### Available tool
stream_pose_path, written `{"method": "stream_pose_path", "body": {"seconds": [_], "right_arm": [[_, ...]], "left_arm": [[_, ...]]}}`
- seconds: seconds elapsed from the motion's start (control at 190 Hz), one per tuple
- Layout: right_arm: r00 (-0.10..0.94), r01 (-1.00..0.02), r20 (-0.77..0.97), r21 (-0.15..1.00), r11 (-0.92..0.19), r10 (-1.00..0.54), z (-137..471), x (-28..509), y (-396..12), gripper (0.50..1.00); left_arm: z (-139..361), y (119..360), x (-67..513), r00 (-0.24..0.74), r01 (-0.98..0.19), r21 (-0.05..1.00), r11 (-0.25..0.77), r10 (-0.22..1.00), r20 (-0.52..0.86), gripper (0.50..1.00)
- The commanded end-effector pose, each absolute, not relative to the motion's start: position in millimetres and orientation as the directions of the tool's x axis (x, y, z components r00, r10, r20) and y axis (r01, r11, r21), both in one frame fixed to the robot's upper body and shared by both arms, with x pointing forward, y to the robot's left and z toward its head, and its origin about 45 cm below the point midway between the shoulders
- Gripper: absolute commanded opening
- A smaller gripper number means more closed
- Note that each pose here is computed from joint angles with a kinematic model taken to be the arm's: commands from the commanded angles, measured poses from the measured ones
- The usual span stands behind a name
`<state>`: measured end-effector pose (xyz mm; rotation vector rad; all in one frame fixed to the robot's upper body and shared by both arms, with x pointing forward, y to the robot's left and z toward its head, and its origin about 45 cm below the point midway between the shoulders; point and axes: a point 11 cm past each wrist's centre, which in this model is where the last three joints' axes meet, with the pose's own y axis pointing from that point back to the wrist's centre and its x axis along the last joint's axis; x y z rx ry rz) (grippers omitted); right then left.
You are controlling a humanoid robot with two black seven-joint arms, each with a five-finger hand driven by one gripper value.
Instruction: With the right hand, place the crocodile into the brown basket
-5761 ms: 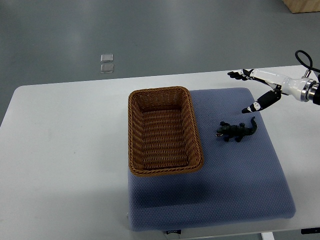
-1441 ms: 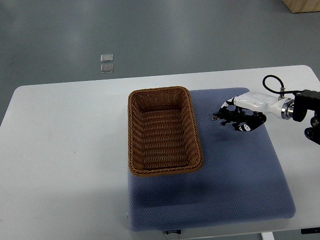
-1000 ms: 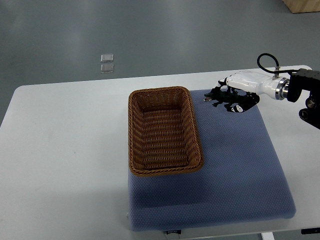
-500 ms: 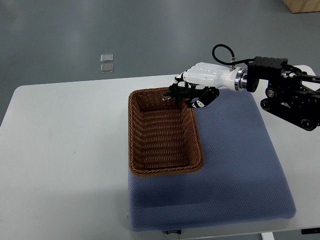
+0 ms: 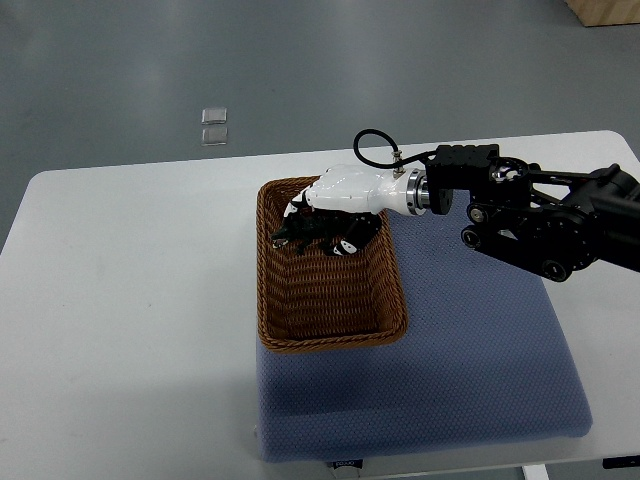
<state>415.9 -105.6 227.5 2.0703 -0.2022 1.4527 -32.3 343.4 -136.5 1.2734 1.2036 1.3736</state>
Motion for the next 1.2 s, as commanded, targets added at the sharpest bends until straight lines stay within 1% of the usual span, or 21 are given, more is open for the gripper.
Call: {"method": "stream_pose_path", "body": {"seconds": [0.0, 0.268, 0.337, 0.405, 0.516, 0.558, 0.605, 0.637, 0.673, 0.689, 0.715, 0.731, 0.758, 0.8, 0.815, 0.905, 0.931, 1.021, 1.068, 1.105, 1.194], "right_arm": [[0.4, -0.453, 0.891, 0.395, -0.799, 0.214, 221.0, 417.8, -109.9, 0.537], [0.422, -0.44, 0.875, 0.425, -0.791, 0.236, 205.2, 412.0, -110.8, 0.588], [0.425, -0.438, 0.875, 0.423, -0.793, 0.232, 203.3, 410.7, -110.5, 0.59], [0.427, -0.439, 0.874, 0.423, -0.793, 0.23, 201.6, 409.9, -110.9, 0.607], [0.433, -0.43, 0.872, 0.422, -0.799, 0.227, 198.0, 406.4, -105.8, 0.615], [0.435, -0.424, 0.871, 0.422, -0.802, 0.228, 196.6, 405.0, -102.8, 0.641], [0.438, -0.421, 0.87, 0.423, -0.803, 0.229, 195.8, 404.0, -101.5, 0.646], [0.439, -0.418, 0.869, 0.422, -0.804, 0.227, 194.5, 402.9, -100.3, 0.66], [0.442, -0.419, 0.868, 0.424, -0.803, 0.227, 193.0, 402.7, -100.7, 0.699], [0.443, -0.42, 0.868, 0.424, -0.802, 0.227, 192.9, 403.0, -101.1, 0.703], [0.444, -0.42, 0.867, 0.425, -0.802, 0.227, 192.2, 402.7, -101.2, 0.725], [0.444, -0.421, 0.867, 0.425, -0.801, 0.227, 192.1, 403.0, -101.6, 0.727], [0.444, -0.421, 0.867, 0.424, -0.802, 0.225, 192.5, 403.2, -101.6, 0.752], [0.444, -0.423, 0.867, 0.425, -0.801, 0.226, 192.4, 403.5, -102.0, 0.768], [0.444, -0.421, 0.867, 0.424, -0.802, 0.225, 192.4, 403.3, -101.2, 0.786], [0.444, -0.423, 0.867, 0.425, -0.801, 0.226, 192.4, 403.5, -102.0, 0.838], [0.446, -0.422, 0.866, 0.425, -0.801, 0.225, 192.3, 403.5, -102.0, 0.86], [0.444, -0.428, 0.868, 0.425, -0.798, 0.224, 193.3, 404.7, -102.8, 0.895], [0.444, -0.433, 0.868, 0.426, -0.794, 0.223, 193.9, 405.9, -105.7, 0.897], [0.444, -0.438, 0.868, 0.427, -0.791, 0.223, 194.6, 407.1, -107.9, 0.913], [0.44, -0.45, 0.873, 0.418, -0.789, 0.211, 198.3, 410.1, -110.3, 0.919]], "left_arm": [[-136.5, 343.4, -32.2, -0.083, 0.008, 0.99, -0.139, 0.987, 0.139, 1.0], [-136.5, 343.4, -32.2, -0.083, 0.008, 0.99, -0.139, 0.987, 0.139, 1.0], [-136.4, 343.5, -32.4, -0.083, 0.009, 0.99, -0.14, 0.987, 0.14, 1.0], [-136.4, 343.5, -32.2, -0.083, 0.008, 0.99, -0.14, 0.987, 0.14, 1.0], [-136.5, 343.4, -32.4, -0.083, 0.009, 0.99, -0.139, 0.987, 0.139, 1.0], [-136.4, 343.5, -32.2, -0.083, 0.008, 0.99, -0.14, 0.987, 0.14, 1.0], [-136.4, 343.6, -32.2, -0.083, 0.008, 0.99, -0.14, 0.987, 0.14, 1.0], [-136.5, 343.0, -32.3, -0.083, 0.009, 0.99, -0.139, 0.987, 0.139, 1.0], [-136.5, 343.0, -32.1, -0.083, 0.008, 0.99, -0.139, 0.987, 0.139, 1.0], [-136.5, 343.4, -32.4, -0.083, 0.009, 0.99, -0.139, 0.987, 0.139, 1.0], [-136.5, 343.0, -32.3, -0.083, 0.009, 0.99, -0.139, 0.987, 0.139, 1.0], [-136.5, 342.8, -32.3, -0.083, 0.009, 0.991, -0.137, 0.987, 0.137, 1.0], [-136.5, 343.4, -32.3, -0.083, 0.009, 0.99, -0.139, 0.987, 0.139, 1.0], [-136.5, 343.4, -32.2, -0.083, 0.008, 0.99, -0.139, 0.987, 0.139, 1.0], [-136.5, 343.0, -32.1, -0.083, 0.008, 0.99, -0.139, 0.987, 0.139, 1.0], [-136.5, 343.4, -32.4, -0.083, 0.009, 0.99, -0.139, 0.987, 0.139, 1.0], [-136.5, 343.4, -32.4, -0.083, 0.009, 0.99, -0.139, 0.987, 0.139, 1.0], [-136.5, 343.4, -32.2, -0.083, 0.008, 0.99, -0.139, 0.987, 0.139, 1.0], [-136.4, 343.6, -32.2, -0.083, 0.008, 0.99, -0.14, 0.987, 0.14, 1.0], [-136.5, 343.0, -32.1, -0.083, 0.008, 0.99, -0.139, 0.987, 0.139, 1.0], [-136.5, 343.4, -32.2, -0.083, 0.008, 0.99, -0.139, 0.987, 0.139, 1.0]]}}
